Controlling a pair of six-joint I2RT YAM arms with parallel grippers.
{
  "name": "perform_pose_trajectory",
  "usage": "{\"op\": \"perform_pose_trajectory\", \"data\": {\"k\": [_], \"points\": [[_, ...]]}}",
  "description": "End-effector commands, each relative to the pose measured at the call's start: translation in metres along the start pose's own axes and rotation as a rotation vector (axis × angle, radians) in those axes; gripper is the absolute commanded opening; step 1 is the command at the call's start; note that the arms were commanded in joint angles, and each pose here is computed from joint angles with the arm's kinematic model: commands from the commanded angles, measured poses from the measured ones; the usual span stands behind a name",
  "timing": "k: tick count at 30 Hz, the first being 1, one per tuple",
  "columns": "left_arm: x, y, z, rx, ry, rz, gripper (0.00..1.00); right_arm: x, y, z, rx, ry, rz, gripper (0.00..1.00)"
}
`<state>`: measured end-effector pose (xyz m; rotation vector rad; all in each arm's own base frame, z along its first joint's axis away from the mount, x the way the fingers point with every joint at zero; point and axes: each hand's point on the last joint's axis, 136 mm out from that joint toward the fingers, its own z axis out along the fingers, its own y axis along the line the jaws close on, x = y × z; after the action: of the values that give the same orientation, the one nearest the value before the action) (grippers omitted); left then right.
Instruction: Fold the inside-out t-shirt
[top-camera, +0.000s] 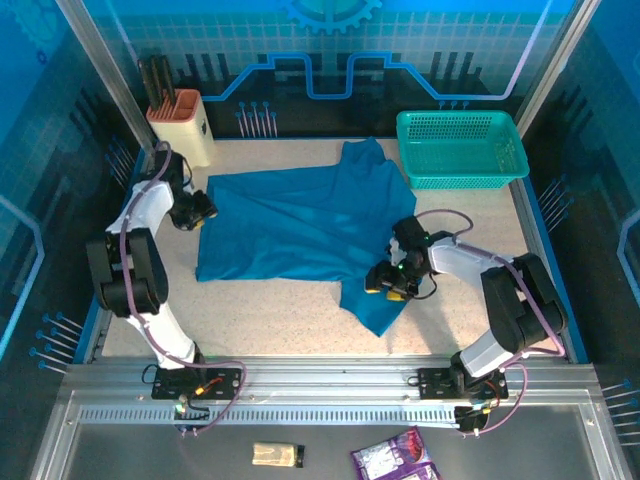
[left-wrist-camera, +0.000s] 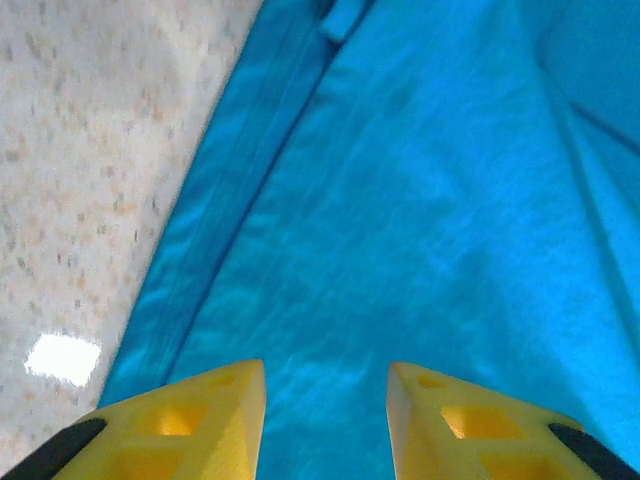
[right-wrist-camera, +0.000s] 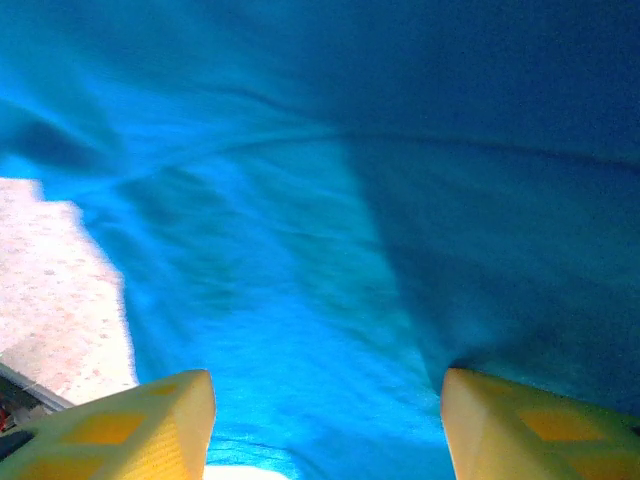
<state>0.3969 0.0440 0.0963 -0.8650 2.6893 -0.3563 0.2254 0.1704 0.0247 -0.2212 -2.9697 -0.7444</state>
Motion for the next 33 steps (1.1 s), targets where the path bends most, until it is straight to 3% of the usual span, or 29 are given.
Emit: {"op": "perform_pose_trajectory", "data": {"k": [1, 9, 18, 21, 33], "points": [[0.021, -0.001, 0.000, 0.042, 0.015, -0.014, 0.38, -0.006, -0.019, -0.003, -0.019, -0.016, 0.133, 0.63], [0.075, 0.008, 0.015, 0.048, 0.098, -0.021, 0.39, -0.012, -0.081, -0.029, -0.041, -0.084, 0.387, 0.63], [0.143, 0.008, 0.028, 0.037, 0.218, 0.021, 0.38, -0.021, -0.110, -0.048, 0.014, -0.131, 0.412, 0.63], [0.152, 0.023, 0.028, -0.060, 0.208, 0.042, 0.39, -0.024, -0.114, -0.049, 0.012, -0.133, 0.419, 0.62], [0.162, 0.032, 0.049, -0.137, 0.246, 0.063, 0.36, -0.028, -0.116, -0.047, -0.004, -0.132, 0.426, 0.61]]}}
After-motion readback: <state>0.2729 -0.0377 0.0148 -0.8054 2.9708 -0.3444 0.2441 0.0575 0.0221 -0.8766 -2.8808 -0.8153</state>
